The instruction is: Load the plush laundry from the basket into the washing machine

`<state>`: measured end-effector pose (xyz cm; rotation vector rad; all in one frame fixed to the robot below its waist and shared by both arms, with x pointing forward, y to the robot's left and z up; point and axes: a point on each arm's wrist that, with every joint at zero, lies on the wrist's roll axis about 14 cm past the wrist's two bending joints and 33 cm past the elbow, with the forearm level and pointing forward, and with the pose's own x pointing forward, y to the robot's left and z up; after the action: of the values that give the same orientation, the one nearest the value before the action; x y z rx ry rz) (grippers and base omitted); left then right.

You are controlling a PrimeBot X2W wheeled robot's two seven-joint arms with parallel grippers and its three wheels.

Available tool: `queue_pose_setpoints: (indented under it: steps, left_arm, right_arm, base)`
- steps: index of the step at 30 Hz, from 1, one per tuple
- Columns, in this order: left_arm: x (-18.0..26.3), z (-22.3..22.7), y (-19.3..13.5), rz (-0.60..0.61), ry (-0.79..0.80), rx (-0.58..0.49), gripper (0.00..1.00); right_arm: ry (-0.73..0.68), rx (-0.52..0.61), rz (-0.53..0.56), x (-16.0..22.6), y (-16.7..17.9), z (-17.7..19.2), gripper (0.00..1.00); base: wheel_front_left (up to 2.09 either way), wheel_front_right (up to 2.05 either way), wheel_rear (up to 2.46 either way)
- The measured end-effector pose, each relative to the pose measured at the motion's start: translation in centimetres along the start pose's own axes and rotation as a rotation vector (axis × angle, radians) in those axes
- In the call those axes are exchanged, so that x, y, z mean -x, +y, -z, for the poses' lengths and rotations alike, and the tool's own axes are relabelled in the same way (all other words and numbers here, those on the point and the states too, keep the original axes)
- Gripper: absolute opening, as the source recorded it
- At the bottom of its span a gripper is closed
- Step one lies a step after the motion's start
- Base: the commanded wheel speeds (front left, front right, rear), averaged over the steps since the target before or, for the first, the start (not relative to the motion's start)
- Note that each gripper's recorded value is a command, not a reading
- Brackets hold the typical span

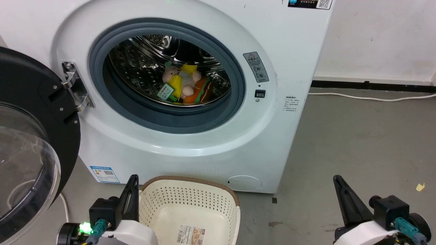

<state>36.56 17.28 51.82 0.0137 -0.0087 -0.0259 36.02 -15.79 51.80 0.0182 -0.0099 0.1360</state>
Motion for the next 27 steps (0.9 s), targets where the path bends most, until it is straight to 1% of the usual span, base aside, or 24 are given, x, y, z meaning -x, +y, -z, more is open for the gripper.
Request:
queue_pose_setpoints:
  steps: [27]
  left_arm:
    - [-0.24,-0.19,0.39,-0.021,0.023,-0.024,0.0]
  right_arm:
    - [0.032,0.049,0.002,-0.58,-0.18,-0.11,0.0]
  base:
    - [0.0,0.0,0.0]
